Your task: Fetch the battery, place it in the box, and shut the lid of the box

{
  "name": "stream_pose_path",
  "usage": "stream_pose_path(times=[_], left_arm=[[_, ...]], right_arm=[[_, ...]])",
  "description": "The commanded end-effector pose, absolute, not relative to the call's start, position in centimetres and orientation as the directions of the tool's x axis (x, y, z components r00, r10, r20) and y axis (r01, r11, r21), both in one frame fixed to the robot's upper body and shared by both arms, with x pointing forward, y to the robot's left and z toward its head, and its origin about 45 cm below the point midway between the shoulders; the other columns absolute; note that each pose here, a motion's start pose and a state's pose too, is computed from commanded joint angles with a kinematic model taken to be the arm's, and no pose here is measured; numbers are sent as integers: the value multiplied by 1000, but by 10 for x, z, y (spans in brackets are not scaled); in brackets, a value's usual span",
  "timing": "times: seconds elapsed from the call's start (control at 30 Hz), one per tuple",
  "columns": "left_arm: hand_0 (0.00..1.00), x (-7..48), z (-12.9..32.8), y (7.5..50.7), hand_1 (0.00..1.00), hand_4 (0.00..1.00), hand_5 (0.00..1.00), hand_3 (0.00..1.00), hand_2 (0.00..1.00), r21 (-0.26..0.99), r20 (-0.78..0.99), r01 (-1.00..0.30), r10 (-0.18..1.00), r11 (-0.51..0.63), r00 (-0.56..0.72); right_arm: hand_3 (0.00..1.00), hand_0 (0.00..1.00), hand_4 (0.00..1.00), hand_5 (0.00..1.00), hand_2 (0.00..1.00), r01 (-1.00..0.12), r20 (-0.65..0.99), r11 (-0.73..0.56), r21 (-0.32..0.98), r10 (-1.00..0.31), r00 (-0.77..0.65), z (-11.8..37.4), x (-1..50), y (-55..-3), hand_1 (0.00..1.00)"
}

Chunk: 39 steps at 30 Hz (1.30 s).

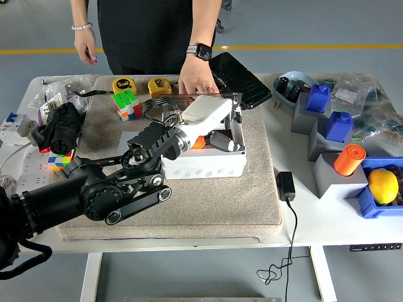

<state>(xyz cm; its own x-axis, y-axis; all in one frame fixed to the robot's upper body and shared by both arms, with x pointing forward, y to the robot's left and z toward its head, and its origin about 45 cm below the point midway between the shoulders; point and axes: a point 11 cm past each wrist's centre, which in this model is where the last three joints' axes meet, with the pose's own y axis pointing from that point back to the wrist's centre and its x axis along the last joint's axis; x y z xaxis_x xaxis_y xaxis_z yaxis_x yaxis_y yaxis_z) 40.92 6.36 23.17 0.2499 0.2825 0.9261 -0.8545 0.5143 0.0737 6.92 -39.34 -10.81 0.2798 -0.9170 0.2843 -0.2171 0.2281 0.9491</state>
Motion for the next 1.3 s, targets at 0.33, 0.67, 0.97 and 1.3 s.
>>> stream_pose_path(times=[0.33, 0.67, 0.97, 1.3], left_arm=[[290, 390, 263, 85, 457, 998, 418, 498, 446, -55, 849, -849, 472, 526, 238], [316, 378, 263, 139, 500, 936, 382, 511, 516, -106, 815, -877, 546, 469, 194], [305, 373, 239, 182, 538, 903, 347, 527, 557, -37, 848, -911, 496, 411, 189], [304, 373, 219, 180, 546, 914, 357, 525, 565, 48, 870, -910, 430, 411, 240]], right_arm=[[553, 590, 918, 436, 563, -216, 285, 229, 949, -917, 280, -108, 68, -394, 601], [553, 590, 918, 437, 563, -218, 289, 233, 948, -918, 273, -108, 69, -396, 601], [553, 590, 918, 436, 563, -224, 293, 236, 946, -916, 274, -107, 72, -397, 601], [553, 590, 918, 437, 563, -231, 288, 228, 946, -917, 275, -106, 74, -394, 601]])
